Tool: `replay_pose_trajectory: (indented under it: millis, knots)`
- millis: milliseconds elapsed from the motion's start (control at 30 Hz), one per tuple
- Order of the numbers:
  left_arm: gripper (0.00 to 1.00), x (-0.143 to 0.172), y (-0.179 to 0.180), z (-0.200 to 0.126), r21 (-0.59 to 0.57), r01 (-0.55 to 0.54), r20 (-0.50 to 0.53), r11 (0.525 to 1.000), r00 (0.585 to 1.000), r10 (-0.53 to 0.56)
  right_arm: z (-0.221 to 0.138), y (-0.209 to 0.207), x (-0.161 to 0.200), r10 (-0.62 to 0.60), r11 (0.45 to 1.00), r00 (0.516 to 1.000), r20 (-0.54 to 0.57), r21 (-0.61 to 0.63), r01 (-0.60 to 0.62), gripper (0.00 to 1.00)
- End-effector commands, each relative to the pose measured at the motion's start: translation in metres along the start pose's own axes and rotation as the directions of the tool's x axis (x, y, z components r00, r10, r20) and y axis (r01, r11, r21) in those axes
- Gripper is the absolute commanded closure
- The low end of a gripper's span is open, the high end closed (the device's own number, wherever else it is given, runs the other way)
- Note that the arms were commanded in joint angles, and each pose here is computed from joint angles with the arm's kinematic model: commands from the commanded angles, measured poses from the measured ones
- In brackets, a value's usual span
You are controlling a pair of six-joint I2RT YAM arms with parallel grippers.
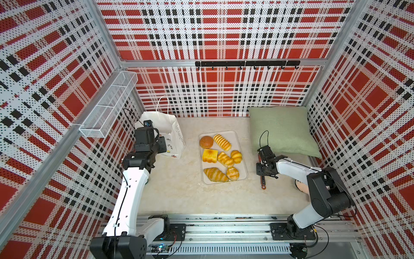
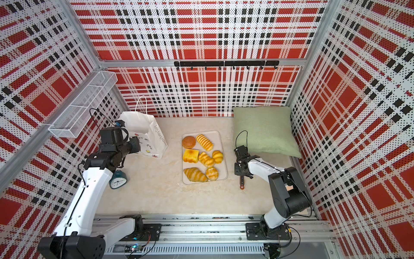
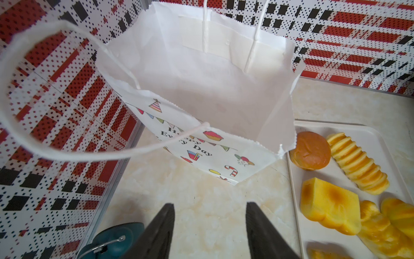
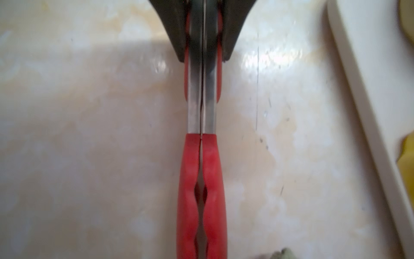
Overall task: Pack bread into a paper bag
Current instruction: Pick up the clamp from the center of the board.
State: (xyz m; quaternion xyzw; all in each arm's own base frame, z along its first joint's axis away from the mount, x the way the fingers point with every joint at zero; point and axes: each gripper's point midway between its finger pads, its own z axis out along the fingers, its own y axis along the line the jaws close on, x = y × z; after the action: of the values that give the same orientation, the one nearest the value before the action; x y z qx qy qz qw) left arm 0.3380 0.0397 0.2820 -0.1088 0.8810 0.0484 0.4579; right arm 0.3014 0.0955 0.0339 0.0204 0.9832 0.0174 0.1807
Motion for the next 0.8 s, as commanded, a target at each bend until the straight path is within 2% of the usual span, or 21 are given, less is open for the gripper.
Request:
replay_pose_trajectory:
  millis: [0,167,267,367,500,600,633,700,767]
  knots:
    - [0.44,-0.007,0.02,-0.015,-0.086,0.045,0.048,0.995,0.998,-0.041,-0.034,0.013,0.018,0.007,0.994,0.999,-0.031,-0.111,-0.011,0.95]
    - [0.45,-0.013,0.033,-0.039,-0.13,0.127,0.106,0.983,0.988,-0.113,-0.078,0.051,0.033,-0.057,0.968,0.998,-0.018,-0.245,0.051,0.94]
    - [0.45,-0.015,0.042,-0.058,-0.154,0.188,0.15,0.97,0.975,-0.165,-0.103,0.074,0.043,-0.092,0.931,0.995,-0.03,-0.358,0.075,0.94]
    - [0.41,-0.014,0.041,-0.071,-0.128,0.202,0.167,0.971,0.969,-0.18,-0.112,0.076,0.055,-0.09,0.915,0.994,-0.061,-0.399,0.058,0.91]
    - [0.42,0.004,0.019,-0.044,-0.05,0.146,0.054,0.988,0.988,-0.143,-0.096,0.046,0.068,-0.082,0.963,0.994,-0.074,-0.263,0.06,0.94]
    - [0.48,0.013,-0.001,-0.02,0.023,0.119,-0.022,0.993,0.993,-0.118,-0.079,0.027,0.064,-0.013,0.985,0.997,-0.078,-0.175,-0.001,0.97]
    - [0.49,0.013,-0.005,-0.018,0.042,0.116,-0.03,0.992,0.993,-0.115,-0.074,0.018,0.06,0.046,0.99,0.997,-0.065,-0.13,-0.054,0.97]
    - [0.49,0.006,-0.009,-0.023,0.063,0.107,-0.014,0.992,0.994,-0.106,-0.071,0.011,0.048,0.136,0.982,0.989,-0.062,-0.124,-0.143,1.0]
    - [0.48,-0.002,-0.004,-0.03,0.036,0.078,0.024,0.996,0.997,-0.079,-0.08,0.008,0.026,0.176,0.979,0.984,0.016,-0.109,-0.173,1.0]
